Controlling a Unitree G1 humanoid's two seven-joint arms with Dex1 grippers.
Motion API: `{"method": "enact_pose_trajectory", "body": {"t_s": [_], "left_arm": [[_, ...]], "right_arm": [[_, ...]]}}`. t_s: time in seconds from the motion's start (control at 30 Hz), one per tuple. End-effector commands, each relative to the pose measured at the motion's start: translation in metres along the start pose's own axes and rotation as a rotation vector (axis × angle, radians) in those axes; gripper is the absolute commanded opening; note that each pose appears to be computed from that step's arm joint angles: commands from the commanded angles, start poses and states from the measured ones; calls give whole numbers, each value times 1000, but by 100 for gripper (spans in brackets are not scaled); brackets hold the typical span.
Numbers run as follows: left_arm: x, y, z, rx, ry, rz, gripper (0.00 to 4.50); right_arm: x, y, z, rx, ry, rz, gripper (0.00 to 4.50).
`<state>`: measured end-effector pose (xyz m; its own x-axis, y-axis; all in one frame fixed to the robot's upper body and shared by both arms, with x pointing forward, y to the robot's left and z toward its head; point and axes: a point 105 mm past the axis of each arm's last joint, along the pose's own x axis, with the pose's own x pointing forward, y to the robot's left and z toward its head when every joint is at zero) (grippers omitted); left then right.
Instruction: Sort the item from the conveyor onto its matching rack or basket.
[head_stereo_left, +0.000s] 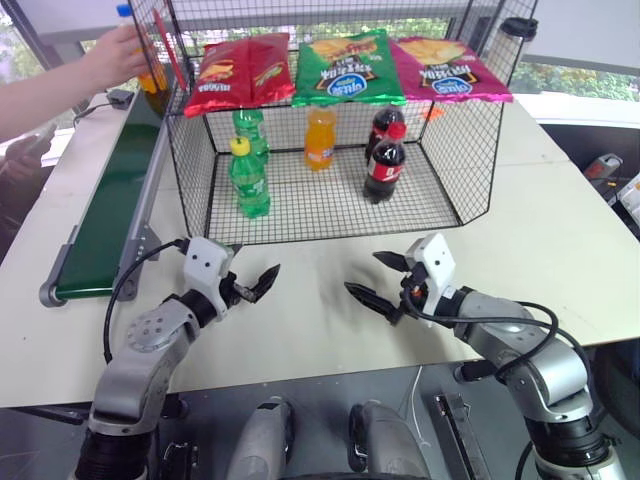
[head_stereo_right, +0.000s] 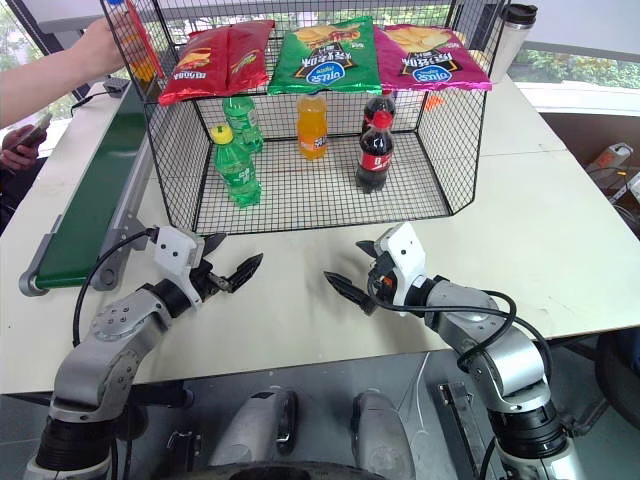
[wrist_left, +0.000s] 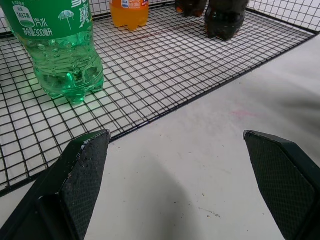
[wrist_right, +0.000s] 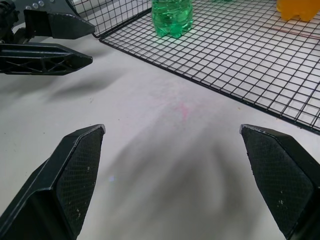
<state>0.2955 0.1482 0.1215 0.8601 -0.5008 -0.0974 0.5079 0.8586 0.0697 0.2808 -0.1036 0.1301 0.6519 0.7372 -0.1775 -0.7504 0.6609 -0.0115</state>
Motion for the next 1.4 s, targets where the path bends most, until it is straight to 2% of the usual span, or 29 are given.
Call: {"method": "enact_pose_trajectory", "body": {"t_s": [0.03,0.7,0.93,1.4], "left_arm": [[0,0,12,26,-44,0,450],[-6,2,18,25,-54,37,450],[-18,7,26,21,-69,113,450],[-42,19,18,2,-29,207,450]], "right_arm": [[-1,2,8,-31,-31,7,449],[-3,9,10,-33,-33,57,449],[-7,21,17,-60,-36,143,449],[1,24,26,-70,-50,187,449]]}}
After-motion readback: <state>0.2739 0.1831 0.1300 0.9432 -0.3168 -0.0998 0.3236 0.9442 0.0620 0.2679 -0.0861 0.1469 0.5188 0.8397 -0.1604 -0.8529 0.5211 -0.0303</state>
